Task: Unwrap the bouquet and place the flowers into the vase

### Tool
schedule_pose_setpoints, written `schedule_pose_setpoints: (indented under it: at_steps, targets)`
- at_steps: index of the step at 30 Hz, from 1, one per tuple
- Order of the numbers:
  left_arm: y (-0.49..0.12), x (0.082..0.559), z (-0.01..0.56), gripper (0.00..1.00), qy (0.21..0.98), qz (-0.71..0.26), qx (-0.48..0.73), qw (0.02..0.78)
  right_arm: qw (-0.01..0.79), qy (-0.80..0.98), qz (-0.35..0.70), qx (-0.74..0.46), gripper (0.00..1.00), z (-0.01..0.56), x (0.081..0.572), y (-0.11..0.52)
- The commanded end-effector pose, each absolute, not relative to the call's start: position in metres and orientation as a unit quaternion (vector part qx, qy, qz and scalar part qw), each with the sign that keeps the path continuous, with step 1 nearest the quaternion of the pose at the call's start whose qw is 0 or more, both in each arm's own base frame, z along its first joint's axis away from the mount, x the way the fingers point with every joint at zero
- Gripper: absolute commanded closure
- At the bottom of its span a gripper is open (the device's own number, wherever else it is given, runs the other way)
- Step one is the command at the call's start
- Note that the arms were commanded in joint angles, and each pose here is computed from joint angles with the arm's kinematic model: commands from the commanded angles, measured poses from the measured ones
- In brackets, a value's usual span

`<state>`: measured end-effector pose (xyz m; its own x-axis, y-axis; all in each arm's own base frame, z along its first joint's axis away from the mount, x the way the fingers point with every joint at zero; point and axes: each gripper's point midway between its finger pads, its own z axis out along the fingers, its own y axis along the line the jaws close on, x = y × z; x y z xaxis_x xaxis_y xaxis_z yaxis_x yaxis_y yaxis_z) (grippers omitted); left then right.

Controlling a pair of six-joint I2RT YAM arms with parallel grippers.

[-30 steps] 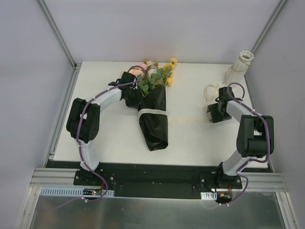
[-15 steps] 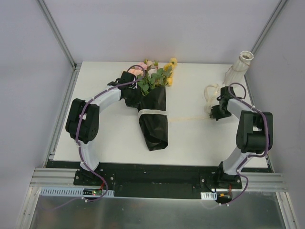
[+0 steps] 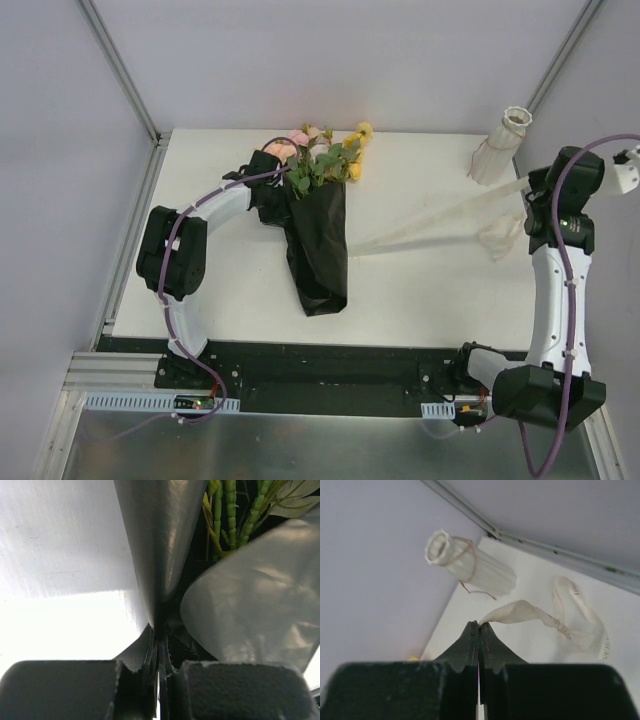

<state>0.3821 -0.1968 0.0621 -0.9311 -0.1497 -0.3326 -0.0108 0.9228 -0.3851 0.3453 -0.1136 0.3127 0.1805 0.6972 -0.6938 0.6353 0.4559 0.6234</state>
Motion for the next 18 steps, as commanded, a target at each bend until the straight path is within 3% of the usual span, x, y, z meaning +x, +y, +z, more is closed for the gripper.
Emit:
schedule_pose_setpoints:
  at_steps: [1, 5, 10, 18]
  targets:
    - [-0.189, 0.387, 0.073, 1.00, 0.961, -0.180, -0.050, 0.204, 0.657, 0.601, -0.016, 0.456, 1.00, 0.396, 0.343, -0.132]
    - [-0.188, 0.386, 0.074, 1.00, 0.961, -0.179, -0.054, 0.205, 0.711, 0.556, -0.027, 0.430, 1.00, 0.454, 0.339, -0.139]
    - [-0.186, 0.388, 0.074, 1.00, 0.961, -0.176, -0.053, 0.206, 0.756, 0.535, 0.039, 0.375, 1.00, 0.513, 0.345, -0.116]
    - [-0.173, 0.393, 0.072, 1.00, 0.961, -0.166, -0.074, 0.208, 0.785, 0.501, 0.095, 0.352, 1.00, 0.568, 0.362, -0.105]
